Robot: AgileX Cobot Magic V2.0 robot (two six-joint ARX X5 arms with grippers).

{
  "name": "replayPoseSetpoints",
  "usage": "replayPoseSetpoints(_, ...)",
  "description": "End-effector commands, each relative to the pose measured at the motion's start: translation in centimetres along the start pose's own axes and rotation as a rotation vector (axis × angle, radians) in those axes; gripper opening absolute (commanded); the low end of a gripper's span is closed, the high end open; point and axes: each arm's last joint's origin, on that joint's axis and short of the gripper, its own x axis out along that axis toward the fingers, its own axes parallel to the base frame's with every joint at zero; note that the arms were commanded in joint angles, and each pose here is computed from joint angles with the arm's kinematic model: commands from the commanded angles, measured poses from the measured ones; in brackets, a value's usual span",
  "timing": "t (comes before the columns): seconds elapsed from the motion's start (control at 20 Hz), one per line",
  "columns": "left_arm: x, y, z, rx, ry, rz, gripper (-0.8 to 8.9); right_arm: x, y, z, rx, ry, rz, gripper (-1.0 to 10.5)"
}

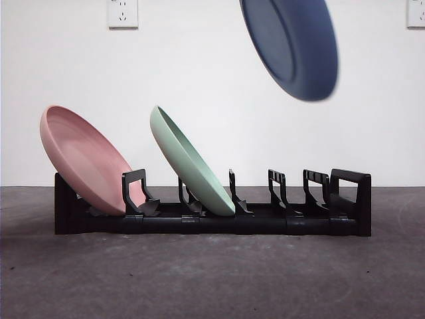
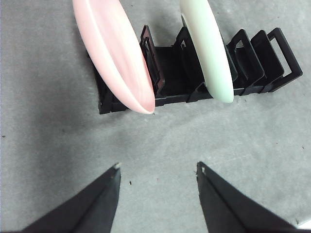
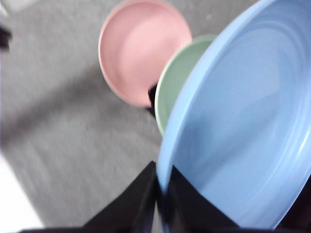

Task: Place the plate

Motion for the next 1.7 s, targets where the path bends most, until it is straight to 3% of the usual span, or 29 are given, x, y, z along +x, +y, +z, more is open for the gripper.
replayPoseSetpoints(0.05, -0.4, -0.3, 0.6, 0.020, -0.027, -0.006, 2.51, -0.3, 1.7, -1.8, -0.087, -0.006, -0.020, 0.2)
replayPoseSetpoints(0.45, -0.4, -0.3, 0.6, 0.021, -0.027, -0.006, 2.51, 2.4, 7.8, -8.9, -0.362, 0.217, -0.014, 0.2)
replayPoseSetpoints(0.75, -0.4, -0.2, 0.6, 0.020, -0.027, -0.005, 2.51, 6.6, 11.6, -11.1, -0.514, 0.343, 0.032, 0.2)
replayPoseSetpoints(1.0, -0.4, -0.2, 0.6, 0.020, -0.027, -0.005, 2.51, 11.1, 12.7, -13.1, -0.624, 0.485, 0.014, 0.2)
replayPoseSetpoints(1.25, -0.4, -0.2, 0.6, 0.020, -0.027, -0.005, 2.51, 14.9, 13.6, -14.4, -0.699, 0.487, -0.009, 0.2)
replayPoseSetpoints(1.7, -0.4, -0.2, 0.6, 0.020, -0.027, -0.005, 2.51, 18.0, 12.6, -15.8, -0.691, 0.558, -0.077, 0.2)
